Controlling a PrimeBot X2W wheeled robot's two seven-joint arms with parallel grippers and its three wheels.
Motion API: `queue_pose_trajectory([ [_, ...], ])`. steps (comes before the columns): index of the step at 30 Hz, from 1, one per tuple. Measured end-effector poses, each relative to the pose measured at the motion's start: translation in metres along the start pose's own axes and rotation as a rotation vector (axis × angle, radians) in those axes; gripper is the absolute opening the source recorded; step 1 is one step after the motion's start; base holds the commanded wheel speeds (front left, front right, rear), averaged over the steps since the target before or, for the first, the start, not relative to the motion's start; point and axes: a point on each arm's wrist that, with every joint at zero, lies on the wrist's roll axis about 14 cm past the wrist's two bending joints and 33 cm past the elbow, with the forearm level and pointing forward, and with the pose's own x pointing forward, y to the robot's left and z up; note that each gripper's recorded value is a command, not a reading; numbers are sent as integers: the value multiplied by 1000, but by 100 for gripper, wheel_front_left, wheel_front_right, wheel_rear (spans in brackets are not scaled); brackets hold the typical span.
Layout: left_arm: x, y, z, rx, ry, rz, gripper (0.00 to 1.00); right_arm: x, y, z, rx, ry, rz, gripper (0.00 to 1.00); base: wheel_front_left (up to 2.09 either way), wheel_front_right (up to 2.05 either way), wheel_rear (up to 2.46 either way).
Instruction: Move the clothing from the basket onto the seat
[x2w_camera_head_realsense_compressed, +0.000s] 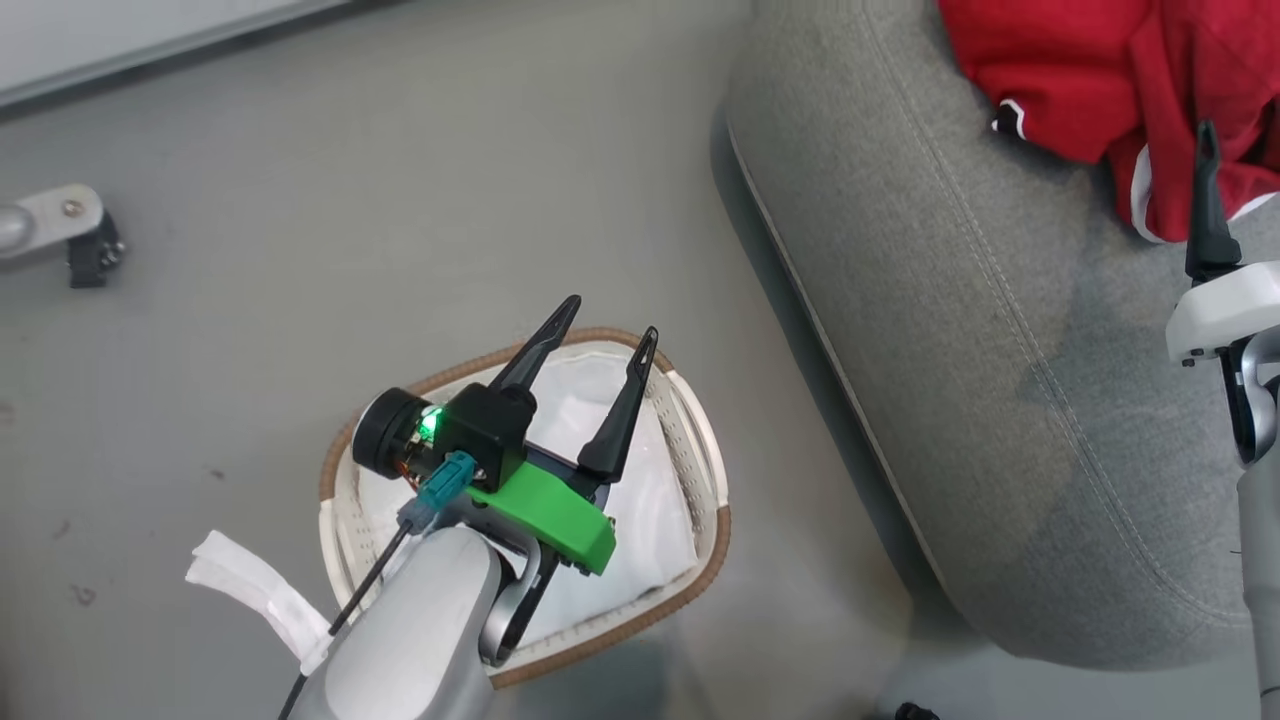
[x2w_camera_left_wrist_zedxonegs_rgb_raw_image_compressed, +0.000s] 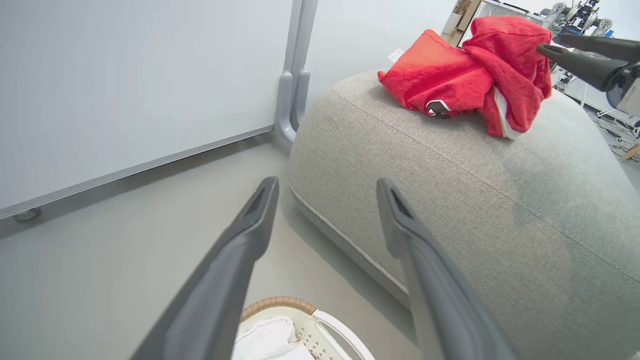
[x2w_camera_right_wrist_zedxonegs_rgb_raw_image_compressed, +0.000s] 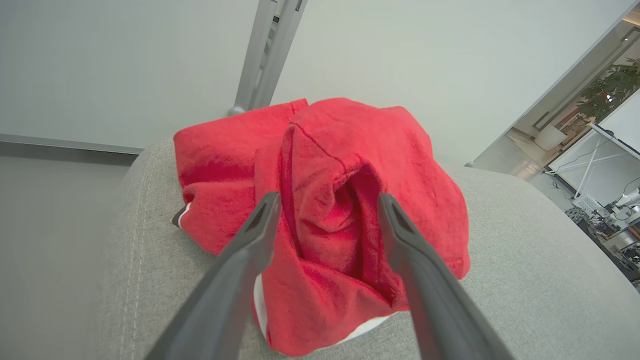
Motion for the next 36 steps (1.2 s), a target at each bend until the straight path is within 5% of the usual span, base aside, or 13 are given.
queue_pose_trajectory([
  [14,-71,52,72,15,-176,311,100,0,47,97,137,-244,125,100,0,0,0],
  [27,-179,97,98,41,-284,686,100,-47,129,110,386,-246,268,100,0,0,0],
  [36,-212,94,91,48,-281,764,100,-83,149,95,467,-198,337,100,0,0,0],
])
